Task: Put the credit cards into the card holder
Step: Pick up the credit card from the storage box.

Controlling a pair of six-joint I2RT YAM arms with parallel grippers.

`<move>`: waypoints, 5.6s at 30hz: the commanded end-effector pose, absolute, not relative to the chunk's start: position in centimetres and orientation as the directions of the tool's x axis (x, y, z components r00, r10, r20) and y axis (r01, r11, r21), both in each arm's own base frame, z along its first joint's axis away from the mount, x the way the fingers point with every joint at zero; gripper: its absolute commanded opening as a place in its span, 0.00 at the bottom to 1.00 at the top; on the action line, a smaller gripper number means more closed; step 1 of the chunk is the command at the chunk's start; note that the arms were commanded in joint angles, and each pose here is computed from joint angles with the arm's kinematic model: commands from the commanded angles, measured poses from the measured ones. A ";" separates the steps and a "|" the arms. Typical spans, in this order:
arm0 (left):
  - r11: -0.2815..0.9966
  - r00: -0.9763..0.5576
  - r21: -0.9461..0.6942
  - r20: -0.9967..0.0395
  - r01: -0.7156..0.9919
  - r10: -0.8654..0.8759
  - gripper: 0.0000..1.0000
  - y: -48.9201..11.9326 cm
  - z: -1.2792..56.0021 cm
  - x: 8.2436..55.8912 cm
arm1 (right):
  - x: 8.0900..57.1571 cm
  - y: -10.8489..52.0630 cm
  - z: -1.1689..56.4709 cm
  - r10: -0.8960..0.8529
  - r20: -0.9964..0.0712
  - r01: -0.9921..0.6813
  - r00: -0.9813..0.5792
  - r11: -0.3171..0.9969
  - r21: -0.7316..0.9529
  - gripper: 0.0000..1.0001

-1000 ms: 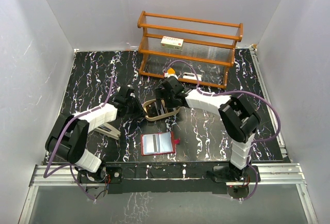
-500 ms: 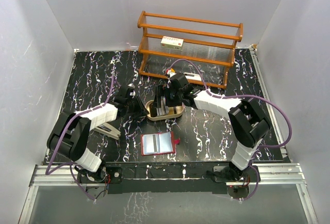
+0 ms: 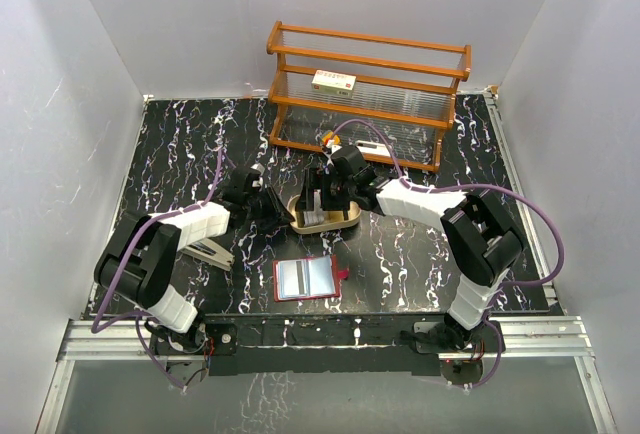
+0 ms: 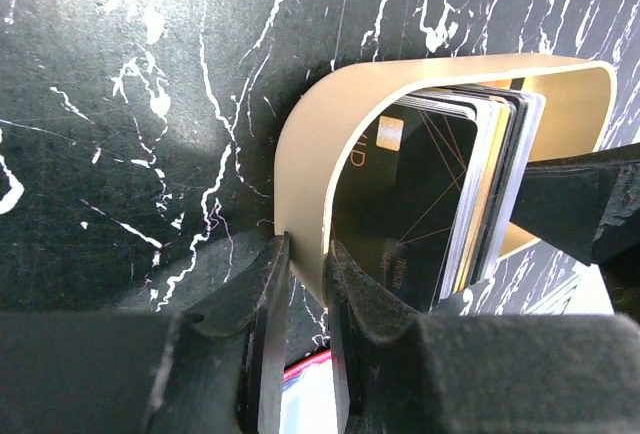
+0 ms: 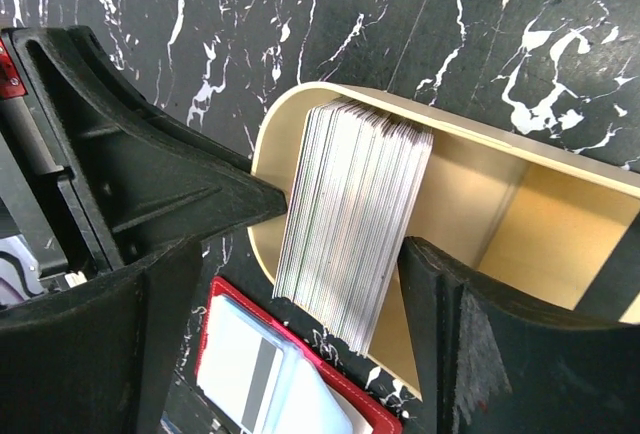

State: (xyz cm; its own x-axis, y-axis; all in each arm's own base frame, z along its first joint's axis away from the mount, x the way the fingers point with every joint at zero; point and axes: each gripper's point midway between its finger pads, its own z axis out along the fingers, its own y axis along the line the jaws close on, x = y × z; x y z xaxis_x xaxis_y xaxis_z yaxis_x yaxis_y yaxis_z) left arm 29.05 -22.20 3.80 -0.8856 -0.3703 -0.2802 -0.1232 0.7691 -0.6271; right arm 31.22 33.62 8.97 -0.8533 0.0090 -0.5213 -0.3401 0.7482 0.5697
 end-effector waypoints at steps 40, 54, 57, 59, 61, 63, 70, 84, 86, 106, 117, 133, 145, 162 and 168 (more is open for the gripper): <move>0.844 -0.861 -0.496 -0.318 -0.206 -0.397 0.05 -19.5 4.7 29.4 | 31.5 33.9 8.6 0.025 -0.502 -0.279 -0.865 0.807 0.520 0.54; 0.751 -0.895 -0.646 -0.242 -0.141 -0.376 0.07 -23.2 4.3 30.0 | 31.4 35.4 9.2 0.019 -0.493 -0.300 -0.870 0.773 0.559 0.57; 0.739 -0.900 -0.660 -0.229 -0.137 -0.372 0.08 -23.6 4.3 30.0 | 31.8 35.0 8.7 0.010 -0.502 -0.295 -0.865 0.799 0.524 0.63; 0.734 -0.901 -0.665 -0.226 -0.136 -0.371 0.08 -23.8 4.2 30.0 | 32.0 34.9 8.6 -0.002 -0.501 -0.298 -0.865 0.806 0.511 0.64; 0.728 -0.901 -0.672 -0.221 -0.136 -0.373 0.08 -23.9 4.2 30.0 | 32.0 35.2 8.8 -0.006 -0.501 -0.305 -0.865 0.799 0.518 0.64; 0.727 -0.900 -0.672 -0.218 -0.143 -0.378 0.08 -23.9 4.1 30.1 | 32.1 35.4 9.3 0.000 -0.505 -0.309 -0.863 0.791 0.528 0.63; 0.745 -0.898 -0.648 -0.220 -0.157 -0.381 0.08 -23.5 4.1 30.1 | 32.1 34.7 9.6 0.001 -0.514 -0.300 -0.858 0.812 0.501 0.63; 0.750 -0.898 -0.641 -0.218 -0.165 -0.383 0.09 -23.4 4.0 30.2 | 31.6 34.5 11.5 0.021 -0.532 -0.307 -0.847 0.796 0.522 0.59; 0.750 -0.898 -0.640 -0.216 -0.166 -0.383 0.09 -23.4 4.0 30.1 | 31.6 34.6 11.7 0.022 -0.530 -0.309 -0.848 0.792 0.527 0.57; 0.755 -0.904 -0.635 -0.211 -0.162 -0.371 0.09 -23.3 3.8 29.8 | 31.7 33.6 12.4 0.051 -0.554 -0.289 -0.831 0.811 0.509 0.32; 0.771 -0.903 -0.617 -0.225 -0.158 -0.366 0.09 -23.0 3.8 29.9 | 31.9 32.8 12.8 0.056 -0.565 -0.274 -0.823 0.832 0.482 0.05; 0.811 -0.887 -0.578 -0.323 -0.091 -0.330 0.39 -22.0 8.4 30.5 | 31.8 28.8 14.3 0.049 -0.631 -0.228 -0.774 0.908 0.351 0.00; 0.738 -0.894 -0.673 -0.355 0.042 -0.273 0.52 -23.0 14.6 28.0 | 30.2 28.6 16.0 0.070 -0.640 -0.263 -0.765 0.874 0.409 0.00; 0.395 -0.881 -0.902 -0.322 0.174 -0.346 0.62 -24.8 25.0 22.3 | 21.5 30.8 28.0 0.319 -0.555 -0.426 -0.768 0.392 0.815 0.00; 0.259 -0.885 -0.944 -0.292 0.205 -0.364 0.61 -25.3 27.3 21.2 | 20.0 30.4 30.7 0.373 -0.516 -0.440 -0.771 0.274 0.855 0.00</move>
State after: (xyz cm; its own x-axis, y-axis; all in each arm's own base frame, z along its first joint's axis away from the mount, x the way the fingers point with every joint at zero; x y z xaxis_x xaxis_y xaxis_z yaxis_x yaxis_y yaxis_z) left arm 22.66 -24.43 23.68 -0.8721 -0.3737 -0.3160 0.1487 0.4129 -0.8985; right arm 20.89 29.75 26.00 -0.7843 0.3086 -0.5381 -0.3851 0.4378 0.8124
